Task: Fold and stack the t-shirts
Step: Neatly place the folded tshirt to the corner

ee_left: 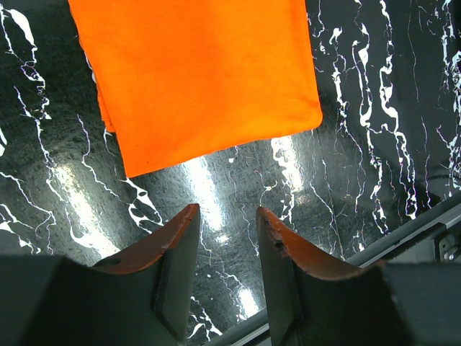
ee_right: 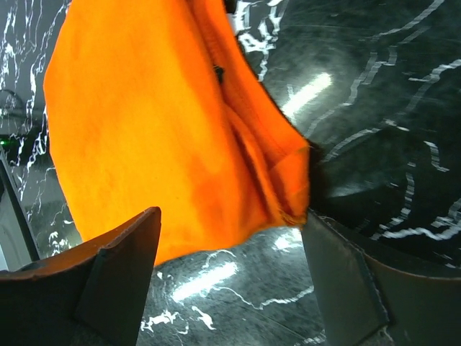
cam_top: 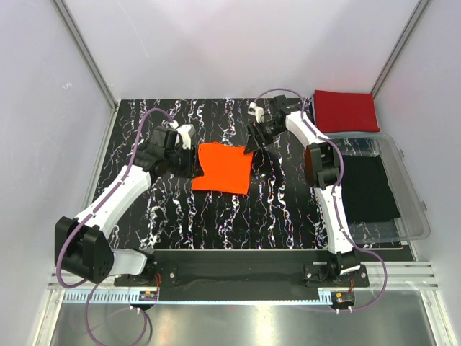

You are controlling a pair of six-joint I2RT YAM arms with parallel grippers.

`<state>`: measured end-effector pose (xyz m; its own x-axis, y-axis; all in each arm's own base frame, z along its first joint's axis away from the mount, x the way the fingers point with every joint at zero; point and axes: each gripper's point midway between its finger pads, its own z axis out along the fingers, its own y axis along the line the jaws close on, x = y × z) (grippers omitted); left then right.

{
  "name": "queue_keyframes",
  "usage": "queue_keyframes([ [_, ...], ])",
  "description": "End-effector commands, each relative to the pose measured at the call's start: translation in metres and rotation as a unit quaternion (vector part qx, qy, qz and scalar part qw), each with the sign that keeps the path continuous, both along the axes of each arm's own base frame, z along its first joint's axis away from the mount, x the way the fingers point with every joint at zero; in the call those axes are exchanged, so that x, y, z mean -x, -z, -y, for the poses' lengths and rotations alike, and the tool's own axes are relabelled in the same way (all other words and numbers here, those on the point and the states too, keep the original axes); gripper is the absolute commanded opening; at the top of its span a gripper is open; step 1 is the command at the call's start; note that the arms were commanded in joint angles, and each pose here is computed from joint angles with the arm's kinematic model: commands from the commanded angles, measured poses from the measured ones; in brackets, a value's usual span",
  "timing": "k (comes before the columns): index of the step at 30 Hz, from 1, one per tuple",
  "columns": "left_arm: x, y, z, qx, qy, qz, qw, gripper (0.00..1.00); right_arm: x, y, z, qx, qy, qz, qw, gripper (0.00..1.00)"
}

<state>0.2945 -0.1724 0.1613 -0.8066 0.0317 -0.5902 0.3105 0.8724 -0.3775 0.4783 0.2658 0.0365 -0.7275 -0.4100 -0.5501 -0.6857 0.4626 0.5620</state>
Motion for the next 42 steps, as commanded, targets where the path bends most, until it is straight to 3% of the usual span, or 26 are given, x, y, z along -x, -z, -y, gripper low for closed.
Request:
queue_keyframes([
  [1,-0.007,-0.017,0.005,0.020,0.006,0.029,0.999,0.42,0.019,0.034,-0.002,0.055,-0.013,-0.031,0.998,0.84],
  [8,-0.007,-0.019,0.004,0.019,0.003,0.033,0.999,0.42,0.011,0.033,0.003,0.075,-0.001,-0.018,0.997,0.68],
  [11,-0.007,-0.020,0.004,0.019,0.003,0.034,0.999,0.42,0.008,0.031,0.006,0.084,0.004,-0.009,0.996,0.49],
  [12,-0.007,-0.021,0.004,0.020,0.003,0.036,0.999,0.42,0.007,0.029,0.005,0.085,0.004,-0.005,0.996,0.35],
  [14,-0.006,-0.020,0.004,0.020,0.003,0.035,0.999,0.41,0.004,0.015,0.006,0.086,0.009,0.009,0.996,0.24],
  [15,-0.005,-0.022,0.004,0.022,0.003,0.037,0.999,0.41,0.002,0.012,0.006,0.087,0.016,0.015,0.996,0.14],
  [18,-0.003,-0.025,0.004,0.024,0.004,0.042,0.999,0.41,-0.009,-0.014,0.012,0.105,0.047,0.061,0.991,0.02],
  [22,-0.002,-0.030,0.004,0.030,0.005,0.048,0.998,0.41,-0.028,-0.069,0.030,0.142,0.100,0.157,0.972,0.00],
  [27,0.000,-0.036,0.006,0.036,0.009,0.054,0.998,0.42,-0.042,-0.098,0.051,0.180,0.133,0.227,0.948,0.00],
  [33,0.002,-0.042,0.006,0.041,0.010,0.063,0.997,0.41,-0.080,-0.141,0.091,0.237,0.191,0.323,0.896,0.00],
  [42,0.004,-0.045,0.003,0.039,0.008,0.074,0.997,0.42,-0.135,-0.183,0.151,0.263,0.221,0.397,0.851,0.00],
])
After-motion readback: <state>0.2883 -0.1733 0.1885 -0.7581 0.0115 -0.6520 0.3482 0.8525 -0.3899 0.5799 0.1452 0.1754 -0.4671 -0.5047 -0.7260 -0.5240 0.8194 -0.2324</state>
